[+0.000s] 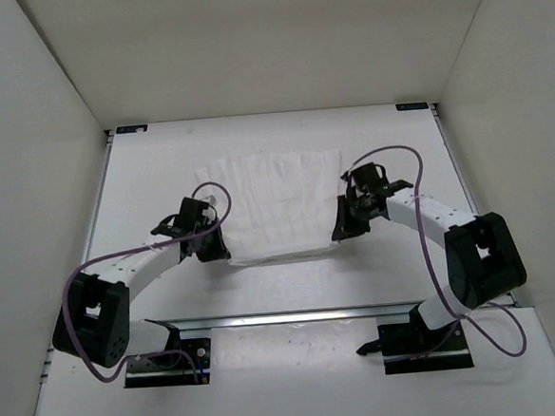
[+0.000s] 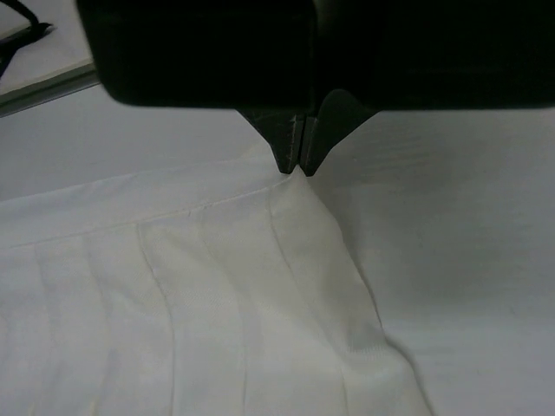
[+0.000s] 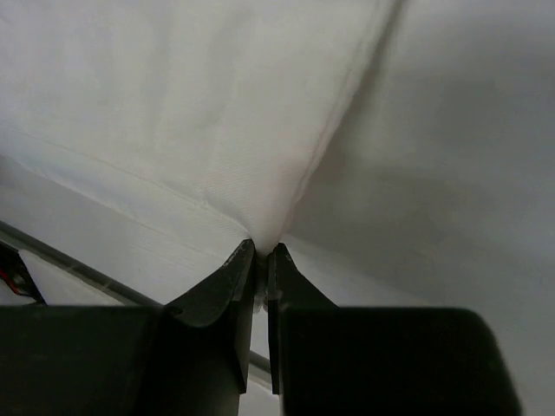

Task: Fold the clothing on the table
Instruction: Flatten the skirt out, then fold the skirt

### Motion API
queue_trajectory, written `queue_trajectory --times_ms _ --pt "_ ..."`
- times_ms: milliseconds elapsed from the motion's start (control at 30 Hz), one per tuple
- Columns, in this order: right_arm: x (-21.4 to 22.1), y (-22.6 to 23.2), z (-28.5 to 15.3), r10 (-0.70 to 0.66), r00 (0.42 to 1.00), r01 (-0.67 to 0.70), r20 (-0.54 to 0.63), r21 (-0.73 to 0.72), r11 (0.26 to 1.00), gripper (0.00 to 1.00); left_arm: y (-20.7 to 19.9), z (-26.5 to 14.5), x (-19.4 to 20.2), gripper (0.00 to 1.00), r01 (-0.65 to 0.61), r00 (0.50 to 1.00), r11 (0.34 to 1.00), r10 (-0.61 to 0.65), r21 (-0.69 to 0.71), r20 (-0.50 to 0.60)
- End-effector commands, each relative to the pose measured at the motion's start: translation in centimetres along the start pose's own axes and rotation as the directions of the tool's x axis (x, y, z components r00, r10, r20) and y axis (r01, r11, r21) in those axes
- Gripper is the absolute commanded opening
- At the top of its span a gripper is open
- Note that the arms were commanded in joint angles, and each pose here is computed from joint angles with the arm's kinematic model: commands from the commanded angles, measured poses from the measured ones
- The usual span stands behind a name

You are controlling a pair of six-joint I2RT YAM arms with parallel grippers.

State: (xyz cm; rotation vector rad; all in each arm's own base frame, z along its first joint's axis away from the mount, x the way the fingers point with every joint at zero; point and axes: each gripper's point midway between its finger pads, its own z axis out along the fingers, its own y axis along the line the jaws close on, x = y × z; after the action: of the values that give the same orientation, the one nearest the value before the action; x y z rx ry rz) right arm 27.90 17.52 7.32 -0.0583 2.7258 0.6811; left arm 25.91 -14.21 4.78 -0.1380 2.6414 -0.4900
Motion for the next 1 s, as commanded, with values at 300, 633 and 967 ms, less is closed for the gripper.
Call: queue_trajectory --times_ms 300,633,967 --pt "11.1 -0.9 -2.6 0.017 0.994 -0.007 -0.104 0.100 0.995 0.00 -0.2 -4.2 6.9 0.00 -0.067 0.998 0.996 0.067 0.065 -0.003" --pt "14.8 0.8 -9.7 0.005 0.998 -0.005 -0.062 -0.010 1.000 0.00 -1.4 -10.3 7.8 0.00 -0.009 0.999 0.986 0.000 0.164 0.055" --pt "13.7 3.6 -14.4 0.011 0.999 -0.003 0.031 -0.254 0.967 0.00 -4.2 -14.4 3.7 0.00 0.045 0.984 0.955 -0.093 0.293 0.150"
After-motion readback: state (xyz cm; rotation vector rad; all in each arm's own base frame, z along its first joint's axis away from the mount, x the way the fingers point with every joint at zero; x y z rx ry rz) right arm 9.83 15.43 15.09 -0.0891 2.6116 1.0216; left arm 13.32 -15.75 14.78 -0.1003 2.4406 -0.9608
